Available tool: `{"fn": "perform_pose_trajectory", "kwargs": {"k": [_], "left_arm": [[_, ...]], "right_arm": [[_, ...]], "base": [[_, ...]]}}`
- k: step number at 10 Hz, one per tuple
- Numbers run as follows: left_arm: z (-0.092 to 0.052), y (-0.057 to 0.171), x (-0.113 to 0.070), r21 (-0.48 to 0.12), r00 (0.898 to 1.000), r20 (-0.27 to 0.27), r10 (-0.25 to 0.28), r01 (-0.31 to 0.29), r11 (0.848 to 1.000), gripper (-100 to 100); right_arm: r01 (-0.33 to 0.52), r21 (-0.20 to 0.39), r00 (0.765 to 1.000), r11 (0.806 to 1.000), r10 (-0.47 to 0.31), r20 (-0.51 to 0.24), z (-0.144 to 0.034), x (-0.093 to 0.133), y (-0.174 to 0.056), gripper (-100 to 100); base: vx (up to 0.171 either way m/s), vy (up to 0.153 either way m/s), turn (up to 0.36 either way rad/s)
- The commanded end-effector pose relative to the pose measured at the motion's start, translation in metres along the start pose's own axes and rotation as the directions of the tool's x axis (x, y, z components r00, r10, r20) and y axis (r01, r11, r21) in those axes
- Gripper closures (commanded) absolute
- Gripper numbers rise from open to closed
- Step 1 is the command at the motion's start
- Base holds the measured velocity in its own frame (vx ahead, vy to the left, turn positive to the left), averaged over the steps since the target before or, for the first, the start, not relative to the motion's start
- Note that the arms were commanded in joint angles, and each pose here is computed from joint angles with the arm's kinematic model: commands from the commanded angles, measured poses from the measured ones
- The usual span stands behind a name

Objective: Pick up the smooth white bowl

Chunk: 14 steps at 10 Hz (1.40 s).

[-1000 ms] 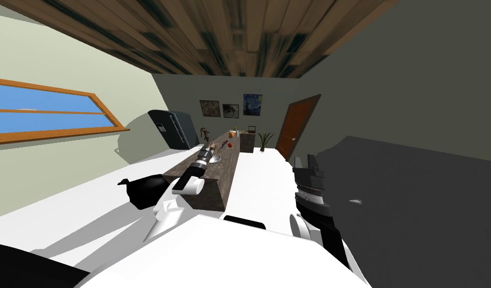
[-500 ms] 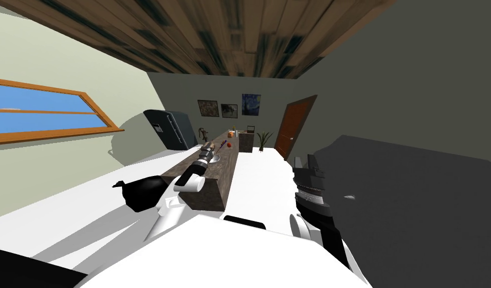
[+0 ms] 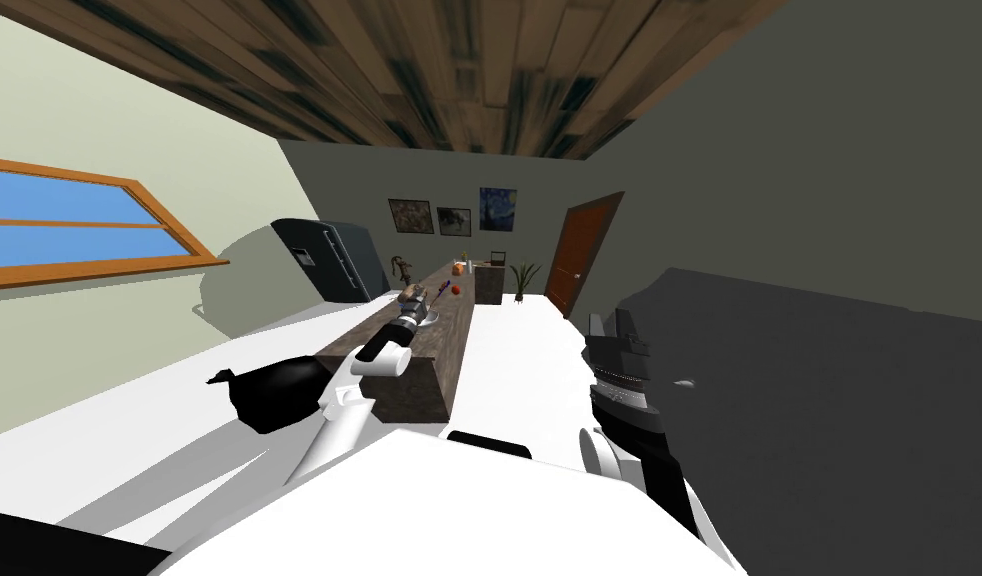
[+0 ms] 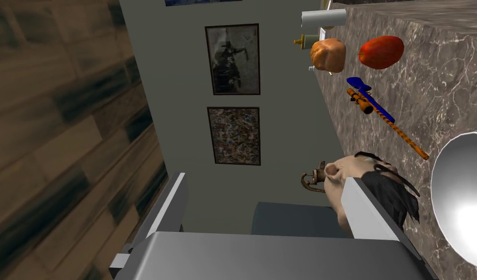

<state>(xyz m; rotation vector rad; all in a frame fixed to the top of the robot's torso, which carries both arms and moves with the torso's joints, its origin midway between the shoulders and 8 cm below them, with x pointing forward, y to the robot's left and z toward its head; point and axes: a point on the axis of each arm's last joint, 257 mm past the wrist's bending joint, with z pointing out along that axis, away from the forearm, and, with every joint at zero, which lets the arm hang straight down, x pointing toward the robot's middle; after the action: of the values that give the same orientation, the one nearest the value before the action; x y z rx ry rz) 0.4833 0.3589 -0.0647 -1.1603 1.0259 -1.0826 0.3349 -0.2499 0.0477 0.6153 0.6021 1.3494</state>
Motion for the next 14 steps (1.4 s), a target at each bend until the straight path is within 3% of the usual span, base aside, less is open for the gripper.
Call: {"fn": "perform_pose_trajectory", "kwargs": {"k": [1,9,12,14], "left_arm": [[0.007,0.007,0.000,-0.036,1.000,0.001,-0.016,0.016,0.999,-100],[0.015,0.043,-0.002,-0.198,0.999,0.015,-0.041,0.044,0.979,-100],[0.023,0.056,-0.002,-0.271,0.998,0.018,-0.063,0.065,0.960,-100],[0.020,0.068,-0.003,-0.316,0.998,0.025,-0.060,0.065,0.946,-100]], "right_arm": [[0.000,0.000,1.000,1.000,0.000,0.000,0.000,0.000,0.000,0],[0.000,0.000,1.000,1.000,0.000,0.000,0.000,0.000,0.000,0],[0.000,0.000,1.000,1.000,0.000,0.000,0.000,0.000,0.000,0],[0.000,0.000,1.000,1.000,0.000,0.000,0.000,0.000,0.000,0]], "base": [[-0.017,0.021,-0.115],[-0.017,0.030,-0.061],[-0.019,0.052,-0.122],[-0.018,0.050,-0.037]]}}
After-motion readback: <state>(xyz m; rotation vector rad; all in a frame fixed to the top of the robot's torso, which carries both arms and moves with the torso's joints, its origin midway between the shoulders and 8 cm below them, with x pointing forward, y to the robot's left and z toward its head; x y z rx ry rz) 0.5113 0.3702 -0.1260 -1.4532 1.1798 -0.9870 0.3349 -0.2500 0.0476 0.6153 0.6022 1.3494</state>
